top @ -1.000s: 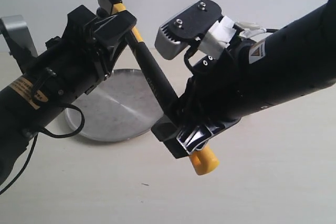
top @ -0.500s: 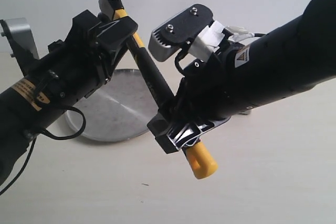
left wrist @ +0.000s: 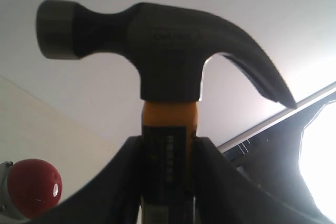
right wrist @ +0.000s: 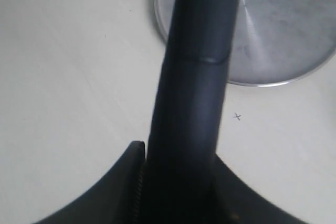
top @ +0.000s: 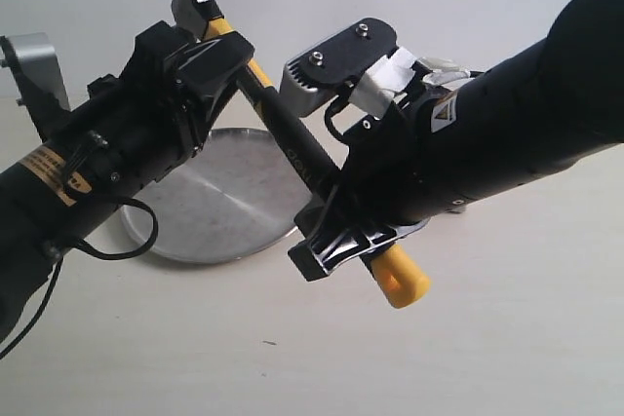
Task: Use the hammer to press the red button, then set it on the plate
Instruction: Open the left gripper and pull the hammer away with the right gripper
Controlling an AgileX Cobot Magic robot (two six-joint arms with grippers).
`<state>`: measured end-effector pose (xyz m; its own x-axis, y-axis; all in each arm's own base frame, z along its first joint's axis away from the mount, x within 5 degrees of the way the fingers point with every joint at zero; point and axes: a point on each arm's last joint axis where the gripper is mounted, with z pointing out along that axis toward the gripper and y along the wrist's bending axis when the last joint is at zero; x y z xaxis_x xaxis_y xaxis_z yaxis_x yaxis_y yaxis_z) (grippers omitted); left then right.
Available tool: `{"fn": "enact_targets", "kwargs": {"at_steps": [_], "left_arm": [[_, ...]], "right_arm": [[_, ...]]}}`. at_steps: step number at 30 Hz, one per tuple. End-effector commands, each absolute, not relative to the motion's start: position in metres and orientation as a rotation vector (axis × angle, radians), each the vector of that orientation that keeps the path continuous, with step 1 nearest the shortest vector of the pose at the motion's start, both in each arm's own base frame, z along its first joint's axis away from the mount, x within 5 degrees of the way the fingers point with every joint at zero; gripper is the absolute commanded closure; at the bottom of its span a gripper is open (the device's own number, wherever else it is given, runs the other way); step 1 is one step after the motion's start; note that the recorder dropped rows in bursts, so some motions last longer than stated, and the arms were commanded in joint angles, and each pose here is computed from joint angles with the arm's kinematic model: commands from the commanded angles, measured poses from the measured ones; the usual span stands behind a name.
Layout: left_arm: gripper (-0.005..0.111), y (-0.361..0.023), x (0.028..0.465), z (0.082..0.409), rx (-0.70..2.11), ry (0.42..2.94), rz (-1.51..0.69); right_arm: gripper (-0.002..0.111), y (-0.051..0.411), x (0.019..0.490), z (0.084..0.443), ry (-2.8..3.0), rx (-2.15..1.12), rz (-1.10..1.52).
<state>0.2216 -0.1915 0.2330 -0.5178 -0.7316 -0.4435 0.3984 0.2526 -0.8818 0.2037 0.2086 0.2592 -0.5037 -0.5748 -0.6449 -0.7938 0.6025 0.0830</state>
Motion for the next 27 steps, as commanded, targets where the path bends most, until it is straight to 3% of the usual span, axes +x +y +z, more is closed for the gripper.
{"fn": "enact_targets", "kwargs": {"at_steps": [1, 8, 17, 20, 27], "left_arm": [[0.107, -0.191, 0.220, 0.245, -0.296, 1.458, -1.513], [0.107, -0.191, 0.220, 0.245, -0.292, 1.458, -1.512], [0.105, -0.192, 0.219, 0.245, -0.269, 1.466, -1.512], [0.093, -0.193, 0.218, 0.245, -0.247, 1.471, -1.514], [0.054, -0.196, 0.216, 0.245, -0.192, 1.481, -1.517]], "right_arm": [[0.108, 0.210, 0.205, 0.262, 2.225, -1.112, 0.482], [0.108, 0.210, 0.206, 0.265, 2.203, -1.098, 0.481], [0.108, 0.200, 0.196, 0.294, 2.113, -1.026, 0.512], [0.108, 0.198, 0.193, 0.297, 2.114, -1.019, 0.520], [0.108, 0.198, 0.193, 0.297, 2.123, -1.004, 0.526]]}}
